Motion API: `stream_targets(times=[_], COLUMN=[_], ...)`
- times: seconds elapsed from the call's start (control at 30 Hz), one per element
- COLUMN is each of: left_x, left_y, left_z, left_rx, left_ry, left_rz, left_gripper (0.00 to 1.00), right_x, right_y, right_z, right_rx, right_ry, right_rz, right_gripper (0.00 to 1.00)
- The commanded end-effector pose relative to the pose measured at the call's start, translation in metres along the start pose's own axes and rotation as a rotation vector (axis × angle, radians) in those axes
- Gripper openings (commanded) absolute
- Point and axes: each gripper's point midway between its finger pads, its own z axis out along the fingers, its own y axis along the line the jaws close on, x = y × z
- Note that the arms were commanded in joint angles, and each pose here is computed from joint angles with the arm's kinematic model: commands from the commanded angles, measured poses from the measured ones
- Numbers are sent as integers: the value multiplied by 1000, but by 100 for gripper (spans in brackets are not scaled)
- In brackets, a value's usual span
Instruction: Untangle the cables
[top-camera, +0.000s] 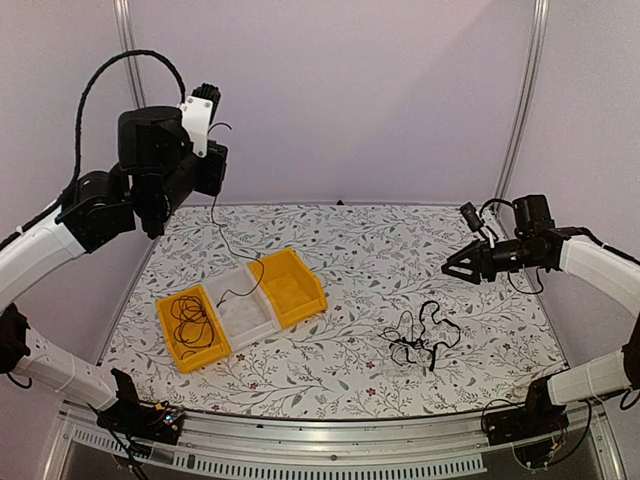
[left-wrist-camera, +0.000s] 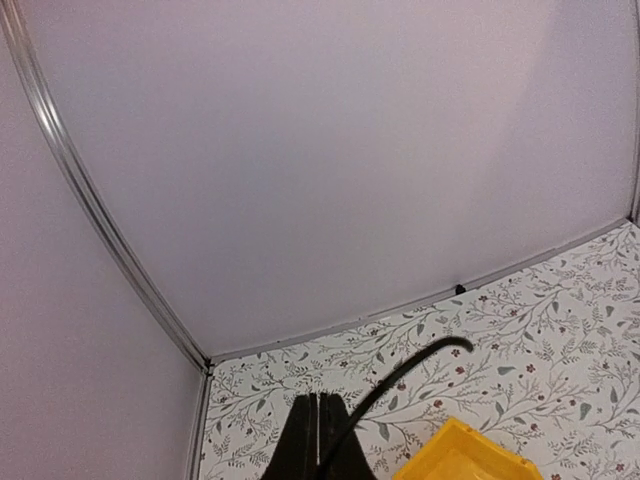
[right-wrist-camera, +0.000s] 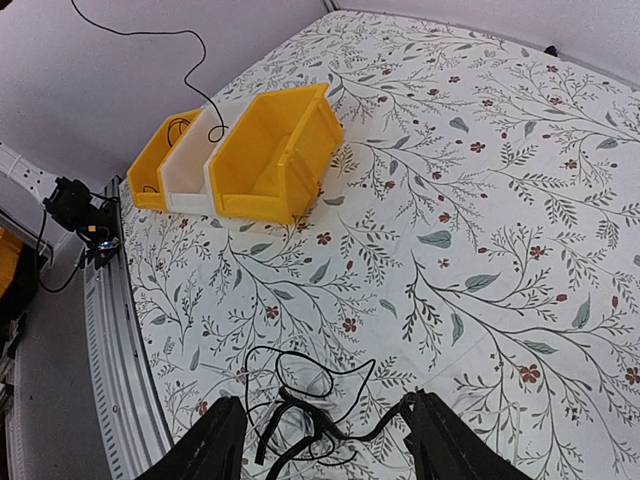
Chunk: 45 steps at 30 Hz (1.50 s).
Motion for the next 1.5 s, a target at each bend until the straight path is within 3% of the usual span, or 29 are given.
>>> stream_targets(times=[0.0, 0.37, 0.6, 0.77, 1.07, 1.47], left_x=[59, 128, 161, 199, 266, 335], left_y=[-15, -2, -45, -65, -60, -91], left_z=[6, 10, 21, 34, 40, 31], left_rx=[53, 52, 182, 169, 45, 141], left_ry=[131, 262, 323, 442, 691, 925], left_rz=[-47, -101, -228, -293, -357, -445], left_gripper=[0, 0, 0, 0, 0, 0], right_x=[2, 9, 6, 8, 15, 14], right_y=[1, 1, -1, -2, 0, -2], right_z=[0, -1, 1, 0, -1, 1], right_rx=[7, 12, 14, 17, 28, 23], right_ry=[-4, 3, 1, 10, 16, 15], right_rz=[-20, -16, -15, -12, -18, -14], right_gripper=[60, 61, 61, 61, 61, 61])
